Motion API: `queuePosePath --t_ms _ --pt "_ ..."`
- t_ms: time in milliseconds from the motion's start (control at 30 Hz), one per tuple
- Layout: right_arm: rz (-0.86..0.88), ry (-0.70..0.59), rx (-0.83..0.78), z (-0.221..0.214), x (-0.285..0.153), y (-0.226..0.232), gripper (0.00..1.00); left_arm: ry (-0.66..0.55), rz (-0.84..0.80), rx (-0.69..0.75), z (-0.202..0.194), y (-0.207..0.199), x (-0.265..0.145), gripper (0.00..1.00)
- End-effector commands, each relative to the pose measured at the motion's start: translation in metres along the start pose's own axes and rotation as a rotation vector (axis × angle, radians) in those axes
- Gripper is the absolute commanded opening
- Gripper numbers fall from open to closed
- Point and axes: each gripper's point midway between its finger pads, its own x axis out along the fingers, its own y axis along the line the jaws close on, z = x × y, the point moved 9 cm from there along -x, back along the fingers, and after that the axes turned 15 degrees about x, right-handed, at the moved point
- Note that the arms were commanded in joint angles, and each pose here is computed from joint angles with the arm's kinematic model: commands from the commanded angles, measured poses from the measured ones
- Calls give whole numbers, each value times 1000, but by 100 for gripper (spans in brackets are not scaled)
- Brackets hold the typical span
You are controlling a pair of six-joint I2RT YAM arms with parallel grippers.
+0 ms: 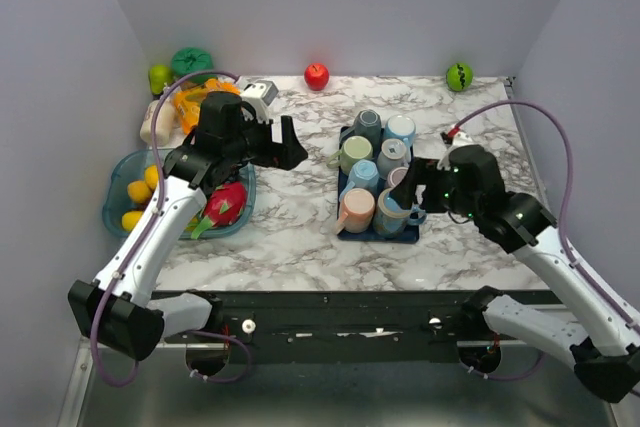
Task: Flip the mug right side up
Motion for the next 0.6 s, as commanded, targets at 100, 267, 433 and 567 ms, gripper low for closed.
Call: queuePosePath --t_ms 100,267,433,567 --pt "-253 -121 207 -34 28 35 90 -123 216 23 1 2 -35 99" --pt "-348 -120 259 -52 48 63 92 -163 276 44 -1 0 -54 99" --pt "-482 -125 323 -68 70 83 95 -197 319 52 -1 -2 -70 99" --pt "-502 -101 347 -78 91 88 95 -209 328 50 -3 -4 -77 99"
